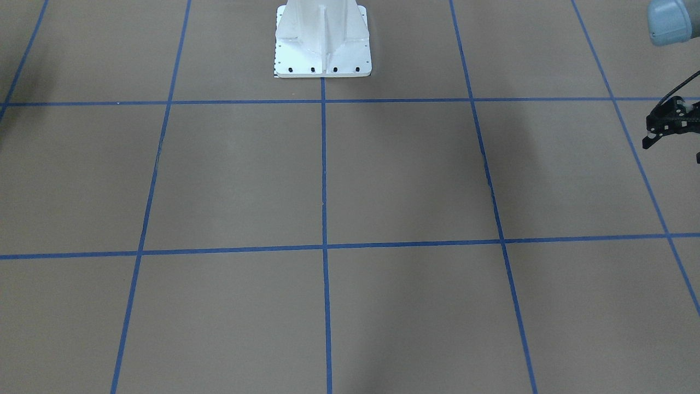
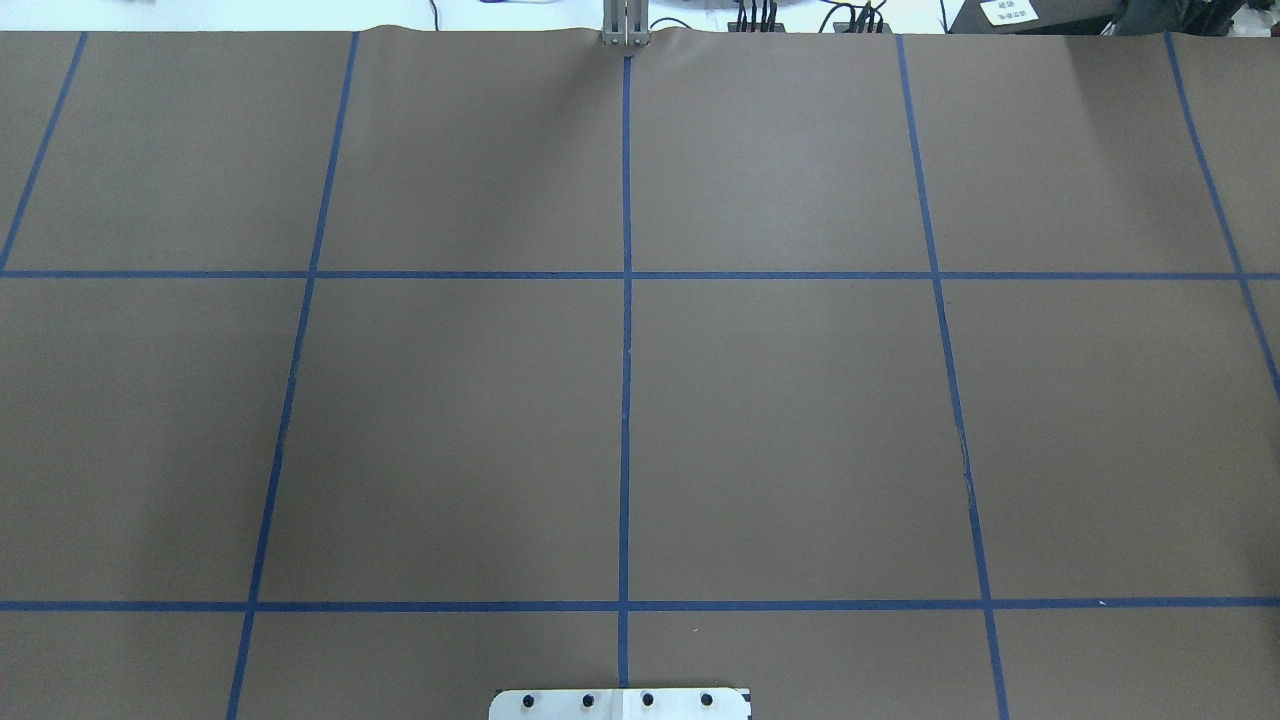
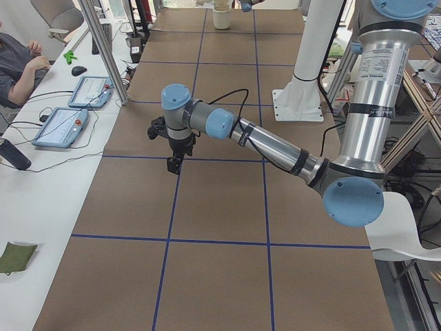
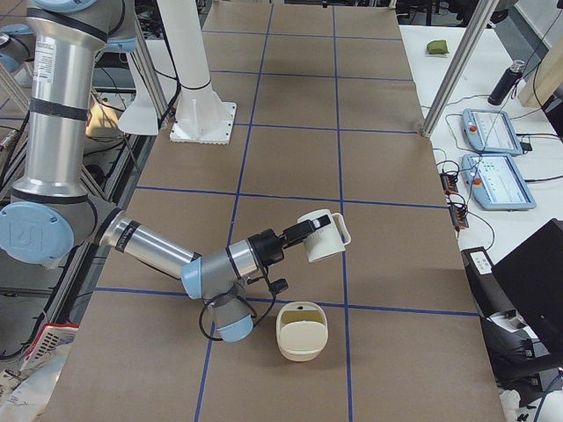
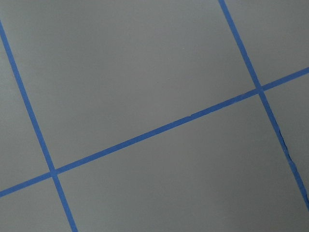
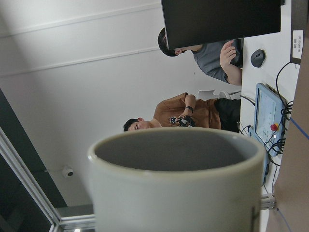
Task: Left arm hands cup to right arm to dump lemon
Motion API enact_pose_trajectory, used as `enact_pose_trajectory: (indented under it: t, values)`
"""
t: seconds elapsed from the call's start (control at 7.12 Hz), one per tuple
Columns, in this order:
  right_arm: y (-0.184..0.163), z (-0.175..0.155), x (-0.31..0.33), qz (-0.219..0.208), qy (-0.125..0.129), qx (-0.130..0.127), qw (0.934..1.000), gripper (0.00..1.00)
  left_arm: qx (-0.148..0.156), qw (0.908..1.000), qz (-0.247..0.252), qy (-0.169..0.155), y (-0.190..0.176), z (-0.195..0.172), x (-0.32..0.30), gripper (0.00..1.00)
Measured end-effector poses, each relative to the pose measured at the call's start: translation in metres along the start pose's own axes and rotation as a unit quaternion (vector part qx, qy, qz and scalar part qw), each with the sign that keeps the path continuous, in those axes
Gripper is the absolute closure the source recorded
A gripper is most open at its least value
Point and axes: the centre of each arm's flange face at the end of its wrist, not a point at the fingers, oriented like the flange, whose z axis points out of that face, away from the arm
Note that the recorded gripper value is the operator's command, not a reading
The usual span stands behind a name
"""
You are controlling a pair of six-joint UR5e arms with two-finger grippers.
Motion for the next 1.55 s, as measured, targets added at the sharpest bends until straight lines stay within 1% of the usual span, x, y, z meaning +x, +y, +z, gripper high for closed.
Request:
enact_pose_trajectory:
  t: [0.14,0.28,0.42,0.56,0.7,0.84,0.98,1.12,1.26,1.4,1.55]
  values:
    - [0.009,0.023,0.002,-0.090,0.041,-0.047,0.9940,0.85,-0.002,1.0000,-0.002,0.002,0.001,0.001,-0.001,0.00]
    - [0.021,0.051,-0.004,-0.160,0.076,-0.086,0.9805,0.81,-0.004,1.0000,-0.005,0.008,0.002,0.003,-0.001,0.00]
    - [0.036,0.084,-0.019,-0.213,0.104,-0.116,0.9646,0.80,-0.004,0.9997,-0.012,0.019,0.003,0.003,0.001,0.00]
    - [0.051,0.116,-0.030,-0.266,0.128,-0.146,0.9442,0.75,-0.003,0.9991,-0.023,0.035,0.003,0.001,0.005,0.00]
    - [0.062,0.138,-0.031,-0.312,0.148,-0.177,0.9215,0.67,-0.001,0.9982,-0.031,0.051,0.001,-0.002,0.011,0.00]
    - [0.073,0.151,-0.023,-0.345,0.158,-0.209,0.9011,0.65,0.004,0.9962,-0.047,0.073,-0.004,-0.009,0.021,0.00]
    - [0.084,0.162,-0.011,-0.378,0.162,-0.241,0.8790,0.68,0.010,0.9920,-0.072,0.103,-0.012,-0.022,0.039,0.00]
    - [0.091,0.179,-0.003,-0.423,0.166,-0.263,0.8513,0.70,0.017,0.9869,-0.101,0.125,-0.023,-0.039,0.057,0.00]
    - [0.096,0.210,-0.004,-0.470,0.172,-0.275,0.8211,0.70,0.024,0.9812,-0.133,0.137,-0.037,-0.056,0.076,0.00]
    - [0.102,0.247,-0.011,-0.505,0.176,-0.282,0.7967,0.69,0.028,0.9742,-0.165,0.152,-0.052,-0.073,0.097,0.00]
    - [0.111,0.279,-0.017,-0.531,0.173,-0.287,0.7782,0.68,0.024,0.9668,-0.191,0.168,-0.070,-0.085,0.125,0.00]
